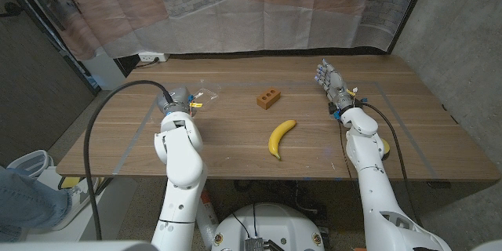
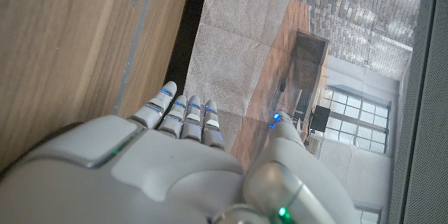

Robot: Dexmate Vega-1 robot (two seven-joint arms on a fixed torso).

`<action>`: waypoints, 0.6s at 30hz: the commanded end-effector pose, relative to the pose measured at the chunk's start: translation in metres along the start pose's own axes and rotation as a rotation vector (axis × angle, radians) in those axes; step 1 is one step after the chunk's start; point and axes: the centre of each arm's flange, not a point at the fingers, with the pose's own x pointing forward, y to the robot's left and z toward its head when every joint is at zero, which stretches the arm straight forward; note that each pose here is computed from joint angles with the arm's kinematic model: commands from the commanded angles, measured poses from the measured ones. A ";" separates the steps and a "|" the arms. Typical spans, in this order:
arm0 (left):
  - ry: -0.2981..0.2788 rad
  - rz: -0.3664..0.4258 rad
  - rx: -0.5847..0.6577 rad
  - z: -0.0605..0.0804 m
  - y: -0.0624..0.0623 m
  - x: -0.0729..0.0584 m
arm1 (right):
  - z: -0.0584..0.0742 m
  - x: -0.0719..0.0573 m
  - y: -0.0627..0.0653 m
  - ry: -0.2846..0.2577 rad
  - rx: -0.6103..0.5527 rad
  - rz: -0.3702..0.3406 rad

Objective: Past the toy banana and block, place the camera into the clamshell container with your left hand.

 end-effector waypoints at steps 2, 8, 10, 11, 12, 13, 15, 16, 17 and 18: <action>0.015 0.017 0.028 -0.015 0.005 0.014 | -0.002 0.004 0.005 0.007 -0.003 0.007; 0.021 0.022 0.033 -0.020 0.007 0.016 | -0.002 0.005 0.006 0.009 -0.004 0.009; 0.034 0.022 0.032 -0.021 0.007 0.016 | -0.002 0.005 0.006 0.009 -0.005 0.010; 0.036 0.024 0.031 -0.022 0.007 0.016 | -0.002 0.005 0.006 0.008 -0.005 0.010; 0.037 0.025 0.030 -0.023 0.008 0.017 | -0.002 0.005 0.006 0.008 -0.005 0.011; 0.028 0.028 0.036 -0.023 0.008 0.017 | -0.002 0.005 0.007 0.008 -0.006 0.011; 0.035 0.026 0.039 -0.023 0.008 0.017 | -0.001 0.006 0.007 0.009 -0.005 0.013; 0.027 0.027 0.045 -0.023 0.008 0.017 | -0.001 0.006 0.007 0.008 -0.006 0.014; 0.027 0.027 0.047 -0.024 0.009 0.017 | 0.000 0.006 0.007 0.007 -0.006 0.014; 0.031 0.027 0.048 -0.024 0.009 0.017 | 0.000 0.006 0.007 0.005 -0.007 0.014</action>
